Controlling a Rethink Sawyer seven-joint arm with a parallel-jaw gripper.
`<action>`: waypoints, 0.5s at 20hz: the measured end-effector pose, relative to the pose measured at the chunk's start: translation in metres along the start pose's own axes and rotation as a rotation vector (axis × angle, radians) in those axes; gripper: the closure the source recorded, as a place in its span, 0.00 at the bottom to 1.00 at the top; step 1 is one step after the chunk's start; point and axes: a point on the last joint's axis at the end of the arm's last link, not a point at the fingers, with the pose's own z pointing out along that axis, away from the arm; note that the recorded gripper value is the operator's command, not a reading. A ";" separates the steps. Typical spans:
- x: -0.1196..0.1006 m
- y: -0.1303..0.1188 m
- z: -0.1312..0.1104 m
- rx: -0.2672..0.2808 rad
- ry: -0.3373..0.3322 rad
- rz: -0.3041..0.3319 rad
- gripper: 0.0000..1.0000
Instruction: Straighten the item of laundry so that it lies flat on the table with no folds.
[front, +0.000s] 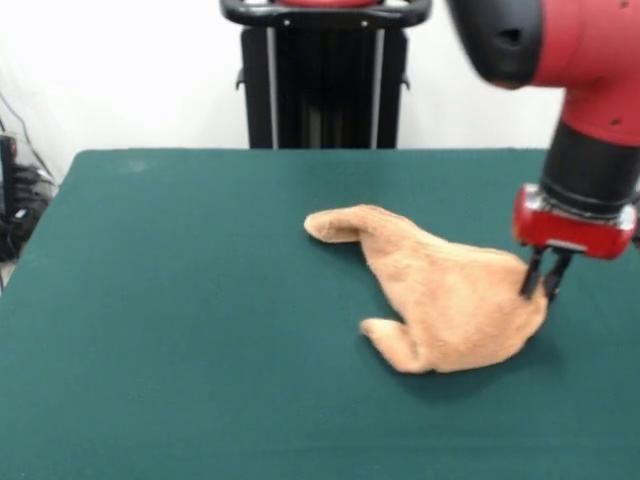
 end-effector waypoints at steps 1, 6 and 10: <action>0.005 0.007 -0.002 0.002 0.001 -0.007 1.00; 0.024 0.026 -0.020 0.012 -0.012 -0.041 1.00; 0.030 0.012 -0.033 0.018 -0.013 -0.032 1.00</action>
